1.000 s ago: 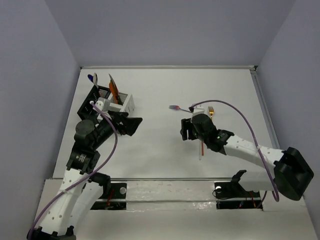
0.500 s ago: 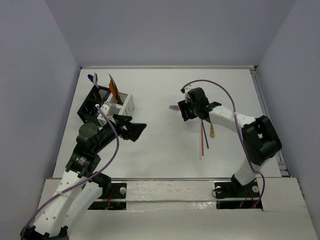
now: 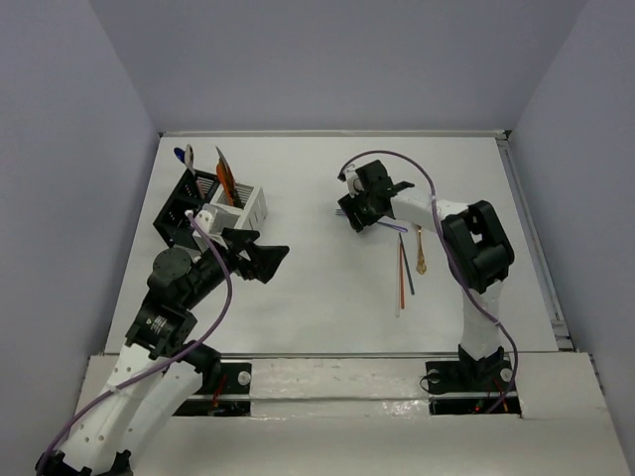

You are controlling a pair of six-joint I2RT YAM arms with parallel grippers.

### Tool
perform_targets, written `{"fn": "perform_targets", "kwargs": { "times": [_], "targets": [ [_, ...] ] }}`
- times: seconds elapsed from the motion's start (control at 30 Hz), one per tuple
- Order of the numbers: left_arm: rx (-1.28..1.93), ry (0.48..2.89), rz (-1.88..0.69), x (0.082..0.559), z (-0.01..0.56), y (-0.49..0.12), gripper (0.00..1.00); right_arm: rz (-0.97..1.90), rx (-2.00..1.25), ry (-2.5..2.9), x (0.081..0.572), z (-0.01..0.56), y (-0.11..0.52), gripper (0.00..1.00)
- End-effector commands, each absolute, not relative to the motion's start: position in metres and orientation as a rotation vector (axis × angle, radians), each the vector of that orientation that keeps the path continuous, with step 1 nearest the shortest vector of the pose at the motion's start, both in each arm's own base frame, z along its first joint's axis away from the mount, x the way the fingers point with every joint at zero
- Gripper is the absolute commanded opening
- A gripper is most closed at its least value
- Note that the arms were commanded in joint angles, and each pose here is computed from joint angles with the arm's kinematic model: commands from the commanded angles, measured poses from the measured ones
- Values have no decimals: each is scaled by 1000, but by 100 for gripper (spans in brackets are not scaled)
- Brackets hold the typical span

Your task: Sort the eating utensils into containers

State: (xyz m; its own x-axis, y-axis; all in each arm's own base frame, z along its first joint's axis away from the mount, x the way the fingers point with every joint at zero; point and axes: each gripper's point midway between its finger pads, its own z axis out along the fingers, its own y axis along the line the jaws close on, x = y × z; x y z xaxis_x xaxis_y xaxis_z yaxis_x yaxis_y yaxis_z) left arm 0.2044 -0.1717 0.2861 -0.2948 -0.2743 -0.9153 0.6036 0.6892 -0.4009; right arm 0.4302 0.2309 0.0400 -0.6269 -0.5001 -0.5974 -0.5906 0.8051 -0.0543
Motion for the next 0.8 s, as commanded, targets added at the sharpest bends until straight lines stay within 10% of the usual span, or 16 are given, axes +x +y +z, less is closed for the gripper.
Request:
{"fn": "perform_targets", "kwargs": {
  "times": [0.0, 0.6, 0.77],
  "targets": [
    [281, 1573, -873, 202, 314, -169, 97, 204, -888, 2352, 444, 43, 238, 64],
    [242, 1595, -847, 212, 309, -163, 96, 241, -877, 2212, 495, 45, 264, 2],
    [224, 1606, -841, 218, 306, -162, 96, 251, -772, 2018, 516, 115, 273, 0]
  ]
}}
